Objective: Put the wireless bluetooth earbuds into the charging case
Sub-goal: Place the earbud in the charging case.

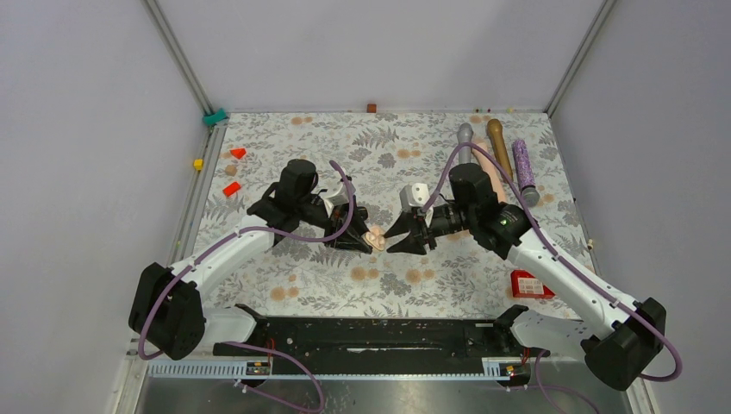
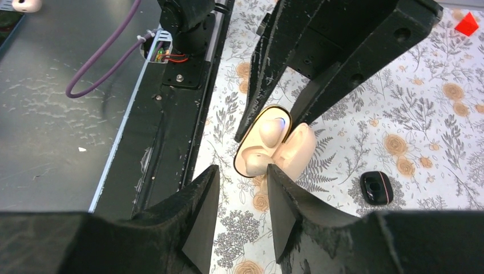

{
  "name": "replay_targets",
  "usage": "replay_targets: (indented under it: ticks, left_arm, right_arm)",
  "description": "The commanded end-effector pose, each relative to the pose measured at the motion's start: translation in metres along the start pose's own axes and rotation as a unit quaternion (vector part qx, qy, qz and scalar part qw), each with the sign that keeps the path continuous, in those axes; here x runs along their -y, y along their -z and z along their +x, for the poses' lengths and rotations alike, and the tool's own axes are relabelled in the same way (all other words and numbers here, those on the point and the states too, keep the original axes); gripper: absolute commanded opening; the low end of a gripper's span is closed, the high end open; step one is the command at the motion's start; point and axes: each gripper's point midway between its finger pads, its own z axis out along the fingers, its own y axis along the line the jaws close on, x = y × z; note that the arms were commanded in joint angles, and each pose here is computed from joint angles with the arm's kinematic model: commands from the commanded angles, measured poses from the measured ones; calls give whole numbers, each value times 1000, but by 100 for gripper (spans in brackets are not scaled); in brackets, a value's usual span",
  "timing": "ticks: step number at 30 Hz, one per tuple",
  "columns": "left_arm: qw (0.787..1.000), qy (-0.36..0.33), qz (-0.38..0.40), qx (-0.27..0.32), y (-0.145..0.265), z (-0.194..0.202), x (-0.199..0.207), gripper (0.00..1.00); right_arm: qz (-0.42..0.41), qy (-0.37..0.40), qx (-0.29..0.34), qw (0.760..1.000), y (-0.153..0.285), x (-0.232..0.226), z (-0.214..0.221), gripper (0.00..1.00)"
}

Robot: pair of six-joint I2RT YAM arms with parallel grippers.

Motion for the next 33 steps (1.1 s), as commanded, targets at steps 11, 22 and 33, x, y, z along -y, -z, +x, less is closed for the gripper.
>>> replay_targets:
  ticks: [11,22,33]
  left_arm:
    - [999,-50,3,9,0,-16,3,0]
    - [999,-49,3,9,0,-15,3,0]
    - [999,-50,2,8,0,-14,2,0]
  right_arm:
    - [-16,6,5,1000,-9,-4,-7,48]
    - [-6,26,1,1000,-1,-5,-17,49]
    - [107,52,4,993,33,18,-44,96]
